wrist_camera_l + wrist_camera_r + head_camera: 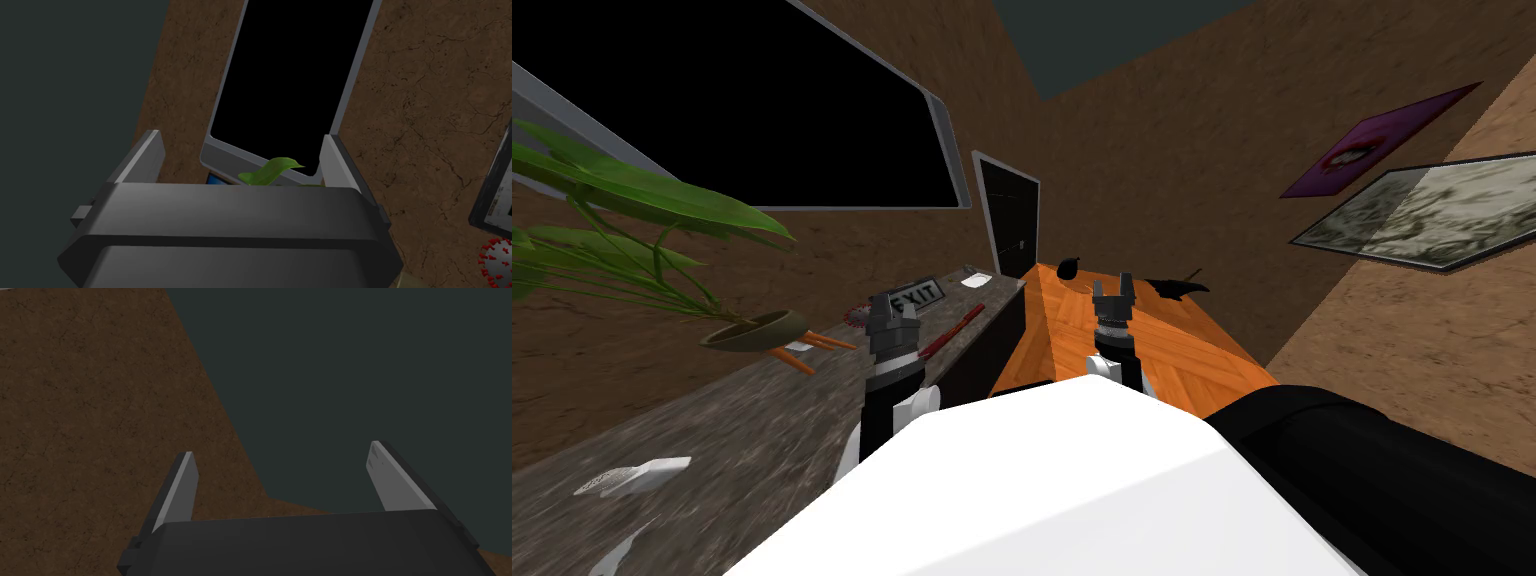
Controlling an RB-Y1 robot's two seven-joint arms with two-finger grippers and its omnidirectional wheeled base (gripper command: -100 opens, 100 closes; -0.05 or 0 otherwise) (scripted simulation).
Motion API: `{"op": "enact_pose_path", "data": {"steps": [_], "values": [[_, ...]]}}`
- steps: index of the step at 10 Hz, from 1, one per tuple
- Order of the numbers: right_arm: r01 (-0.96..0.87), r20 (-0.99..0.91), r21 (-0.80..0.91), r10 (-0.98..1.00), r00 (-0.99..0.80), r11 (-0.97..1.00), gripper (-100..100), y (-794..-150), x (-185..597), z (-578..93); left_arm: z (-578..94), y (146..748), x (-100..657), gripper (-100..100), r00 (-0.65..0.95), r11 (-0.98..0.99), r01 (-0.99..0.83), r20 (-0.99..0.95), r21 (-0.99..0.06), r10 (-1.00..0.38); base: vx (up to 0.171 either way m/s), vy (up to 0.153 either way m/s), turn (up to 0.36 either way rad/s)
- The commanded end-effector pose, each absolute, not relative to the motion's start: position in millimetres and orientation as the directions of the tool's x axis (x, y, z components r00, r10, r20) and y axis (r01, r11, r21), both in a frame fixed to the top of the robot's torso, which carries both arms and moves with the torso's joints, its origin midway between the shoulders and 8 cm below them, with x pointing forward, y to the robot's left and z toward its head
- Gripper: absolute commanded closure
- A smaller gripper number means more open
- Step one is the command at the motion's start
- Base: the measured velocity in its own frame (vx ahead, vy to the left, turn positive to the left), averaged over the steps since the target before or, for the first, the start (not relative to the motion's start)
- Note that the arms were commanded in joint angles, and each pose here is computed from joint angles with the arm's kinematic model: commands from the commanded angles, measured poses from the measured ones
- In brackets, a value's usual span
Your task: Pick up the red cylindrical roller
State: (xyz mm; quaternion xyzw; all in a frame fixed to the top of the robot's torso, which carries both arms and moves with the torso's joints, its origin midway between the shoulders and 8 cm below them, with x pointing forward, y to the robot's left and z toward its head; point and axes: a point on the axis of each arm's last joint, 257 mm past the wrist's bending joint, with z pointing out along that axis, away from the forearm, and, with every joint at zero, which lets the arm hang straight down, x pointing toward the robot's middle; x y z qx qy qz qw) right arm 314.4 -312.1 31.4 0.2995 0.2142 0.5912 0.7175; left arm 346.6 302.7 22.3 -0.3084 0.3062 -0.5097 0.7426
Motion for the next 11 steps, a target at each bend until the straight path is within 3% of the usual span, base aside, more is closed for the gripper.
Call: {"op": "enact_pose_path", "data": {"steps": [1,11], "values": [[-0.720,0.047,0.683,0.977,0.209,0.122,0,-312.1,314.4,31.4,19.2,302.2,348.0,-100,0.274,0.304,0.556,-0.175,-0.774,-0.946,0.014,-0.027,-0.031],[-0.720,0.047,0.683,0.977,0.209,0.121,0,-312.1,314.3,31.4,-38.7,354.5,353.1,-100,0.227,0.299,0.327,-0.233,-0.897,-0.946,0.058,-0.123,-0.053]]}}
